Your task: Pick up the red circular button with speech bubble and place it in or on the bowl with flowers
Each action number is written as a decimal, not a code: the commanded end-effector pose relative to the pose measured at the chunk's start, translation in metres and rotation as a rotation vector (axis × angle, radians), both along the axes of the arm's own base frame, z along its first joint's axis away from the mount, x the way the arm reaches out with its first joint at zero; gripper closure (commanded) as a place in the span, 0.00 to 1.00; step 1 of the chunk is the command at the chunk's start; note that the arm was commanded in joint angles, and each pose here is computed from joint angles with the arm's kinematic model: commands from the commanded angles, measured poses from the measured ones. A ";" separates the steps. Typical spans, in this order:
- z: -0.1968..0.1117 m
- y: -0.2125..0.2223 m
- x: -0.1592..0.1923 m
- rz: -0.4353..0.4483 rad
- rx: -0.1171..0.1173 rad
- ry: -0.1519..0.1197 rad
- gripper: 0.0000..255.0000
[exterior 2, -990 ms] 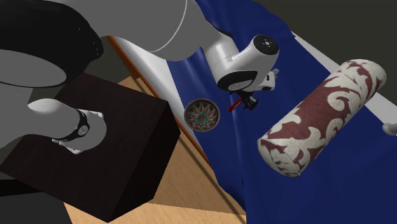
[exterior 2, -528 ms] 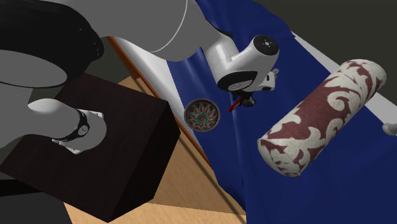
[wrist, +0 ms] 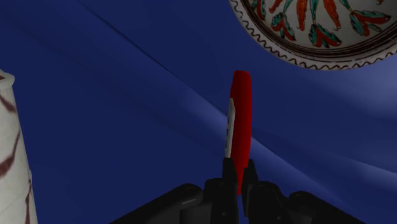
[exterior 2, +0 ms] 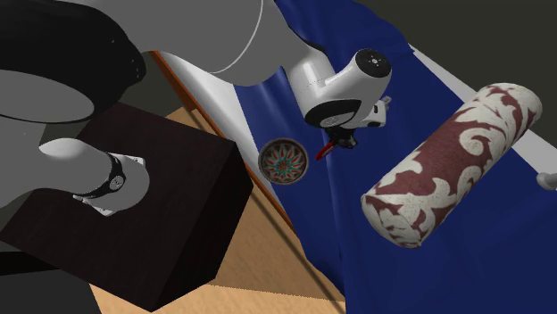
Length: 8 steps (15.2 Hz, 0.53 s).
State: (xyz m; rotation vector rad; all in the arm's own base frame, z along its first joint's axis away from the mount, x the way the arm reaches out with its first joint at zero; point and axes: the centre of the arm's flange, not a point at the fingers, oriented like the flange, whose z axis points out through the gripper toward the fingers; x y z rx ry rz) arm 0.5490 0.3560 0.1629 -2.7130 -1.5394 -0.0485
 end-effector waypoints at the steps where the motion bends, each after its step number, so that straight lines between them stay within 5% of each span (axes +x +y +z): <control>1: 0.005 0.000 0.000 0.000 0.000 0.000 1.00; 8: 0.042 0.000 0.000 0.000 0.000 0.000 1.00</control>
